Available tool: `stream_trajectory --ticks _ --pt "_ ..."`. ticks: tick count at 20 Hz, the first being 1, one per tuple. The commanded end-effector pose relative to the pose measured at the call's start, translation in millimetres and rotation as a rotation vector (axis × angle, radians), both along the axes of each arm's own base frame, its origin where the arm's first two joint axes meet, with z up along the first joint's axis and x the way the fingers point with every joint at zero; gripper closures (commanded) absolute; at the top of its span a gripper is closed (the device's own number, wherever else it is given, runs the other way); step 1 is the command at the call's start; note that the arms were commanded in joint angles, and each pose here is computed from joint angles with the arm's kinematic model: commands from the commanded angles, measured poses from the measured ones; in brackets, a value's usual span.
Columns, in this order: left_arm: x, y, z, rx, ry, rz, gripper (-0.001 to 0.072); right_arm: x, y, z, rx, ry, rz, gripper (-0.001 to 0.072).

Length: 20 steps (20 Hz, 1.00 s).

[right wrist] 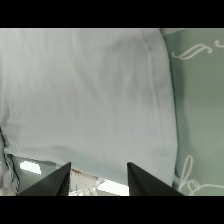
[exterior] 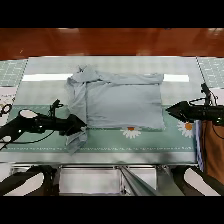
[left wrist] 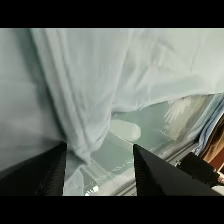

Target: Fold the shirts.

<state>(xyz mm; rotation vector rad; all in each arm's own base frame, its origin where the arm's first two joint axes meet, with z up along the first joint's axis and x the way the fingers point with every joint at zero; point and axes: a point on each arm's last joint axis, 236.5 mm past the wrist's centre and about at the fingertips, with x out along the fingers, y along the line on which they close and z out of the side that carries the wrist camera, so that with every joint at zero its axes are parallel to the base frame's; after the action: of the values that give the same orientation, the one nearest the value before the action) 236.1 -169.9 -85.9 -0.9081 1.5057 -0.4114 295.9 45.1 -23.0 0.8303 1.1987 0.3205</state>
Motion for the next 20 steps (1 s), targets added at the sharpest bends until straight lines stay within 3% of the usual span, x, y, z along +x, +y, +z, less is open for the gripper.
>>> stream_trajectory --ticks 1,2,3,4,5,11,15,20 --pt "12.0 -14.4 -8.4 0.021 -0.005 -0.042 0.0202 2.1 -2.0 -0.4 -0.007 -0.006 -0.009 0.0297" --pt "14.5 -16.7 -9.2 0.02 -0.002 -0.051 0.0224 2.3 -2.1 -0.4 -0.007 -0.007 -0.01 0.0297" --pt "15.5 -18.6 -11.0 0.022 0.01 -0.054 0.0377 2.6 -2.4 -0.5 -0.009 -0.007 -0.011 0.0297" --pt "15.9 -19.3 -12.2 0.024 0.015 -0.06 0.061 2.7 -2.7 -0.6 -0.01 -0.008 -0.011 0.0297" --pt "17.7 -20.2 -11.5 0.025 0.003 -0.071 0.0673 2.7 -2.7 -0.6 -0.01 -0.008 -0.011 0.0297" --pt "26.1 -15.2 17.8 -0.022 -0.041 -0.146 0.0673 -7.0 -42.7 -10.0 -0.042 0.048 -0.113 0.0297" --pt "31.5 -11.1 26.8 -0.023 -0.071 -0.135 0.0673 -54.9 -53.2 -46.4 -0.07 0.274 -0.156 0.0297" --pt "31.3 -11.6 26.7 -0.023 -0.071 -0.136 0.0673 -49.5 -24.6 -53.6 0.103 0.306 -0.143 0.0296"
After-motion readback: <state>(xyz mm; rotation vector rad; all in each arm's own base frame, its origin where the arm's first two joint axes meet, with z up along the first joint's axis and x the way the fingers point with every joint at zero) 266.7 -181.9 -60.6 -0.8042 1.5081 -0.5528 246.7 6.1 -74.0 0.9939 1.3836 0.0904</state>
